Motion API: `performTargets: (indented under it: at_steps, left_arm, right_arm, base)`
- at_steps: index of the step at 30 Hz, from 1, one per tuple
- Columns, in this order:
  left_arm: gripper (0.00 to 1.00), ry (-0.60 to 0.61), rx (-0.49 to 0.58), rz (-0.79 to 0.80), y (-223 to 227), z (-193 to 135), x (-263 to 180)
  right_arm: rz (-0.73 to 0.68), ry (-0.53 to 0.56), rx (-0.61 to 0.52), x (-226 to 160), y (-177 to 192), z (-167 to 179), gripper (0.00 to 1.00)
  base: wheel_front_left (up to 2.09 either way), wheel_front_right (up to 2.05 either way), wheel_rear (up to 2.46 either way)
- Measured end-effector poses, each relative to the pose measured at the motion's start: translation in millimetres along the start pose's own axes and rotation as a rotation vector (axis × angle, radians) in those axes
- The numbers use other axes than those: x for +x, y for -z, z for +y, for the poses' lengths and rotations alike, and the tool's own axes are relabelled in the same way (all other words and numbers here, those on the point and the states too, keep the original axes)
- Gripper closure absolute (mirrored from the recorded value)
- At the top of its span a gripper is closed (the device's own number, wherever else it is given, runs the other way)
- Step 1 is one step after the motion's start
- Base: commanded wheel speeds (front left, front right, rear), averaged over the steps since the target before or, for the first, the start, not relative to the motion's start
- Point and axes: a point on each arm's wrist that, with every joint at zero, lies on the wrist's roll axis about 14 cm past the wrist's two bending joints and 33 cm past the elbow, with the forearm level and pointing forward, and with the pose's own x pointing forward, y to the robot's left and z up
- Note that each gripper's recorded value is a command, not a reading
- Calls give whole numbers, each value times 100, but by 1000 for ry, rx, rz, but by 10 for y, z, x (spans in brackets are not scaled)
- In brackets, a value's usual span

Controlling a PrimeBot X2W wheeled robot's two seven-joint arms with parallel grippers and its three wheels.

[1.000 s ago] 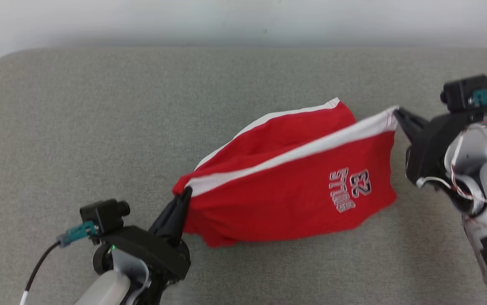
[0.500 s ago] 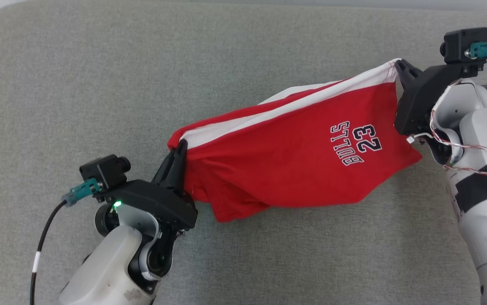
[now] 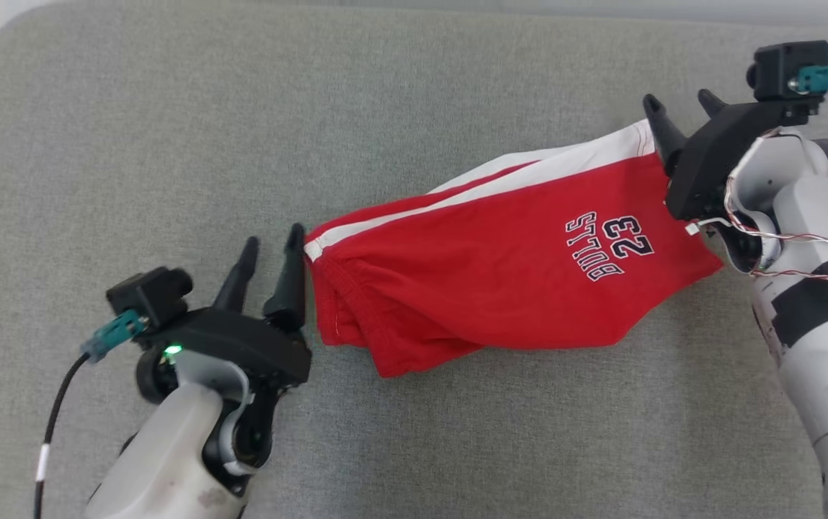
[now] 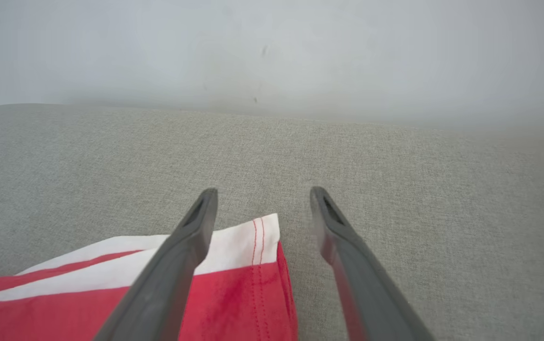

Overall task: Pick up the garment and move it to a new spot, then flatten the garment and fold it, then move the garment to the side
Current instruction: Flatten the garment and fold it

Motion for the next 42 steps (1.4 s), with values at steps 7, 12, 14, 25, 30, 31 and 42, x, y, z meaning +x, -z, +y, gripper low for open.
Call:
performTargets:
  at_steps: [7,12,14,25,30,31,42]
  left_arm:
    - [0,-16,82,-142,-425,109,-218]
    - [0,-24,189,-204,-522,181,-517]
    - [0,-37,205,-229,-554,213,-616]
    - [0,-122,288,-223,-420,543,-1016]
    - [0,-161,277,-204,-319,639,-1154]
    - [0,-171,272,-200,-300,664,-1186]
    - [0,-183,276,-185,-240,696,-1267]
  right_arm:
    - [38,52,58,-234,139,-225,0]
    - [82,80,114,-367,326,-300,0]
    - [103,80,128,-369,412,-284,0]
    - [201,76,185,-223,789,-174,0]
    - [243,57,183,-142,917,-48,0]
    - [254,59,173,-138,946,-47,0]
    - [329,38,128,-87,1109,101,100]
  base:
    - [0,0,0]
    - [0,0,0]
    - [0,0,0]
    - [0,0,0]
    - [0,0,0]
    - [0,0,0]
    - [0,0,0]
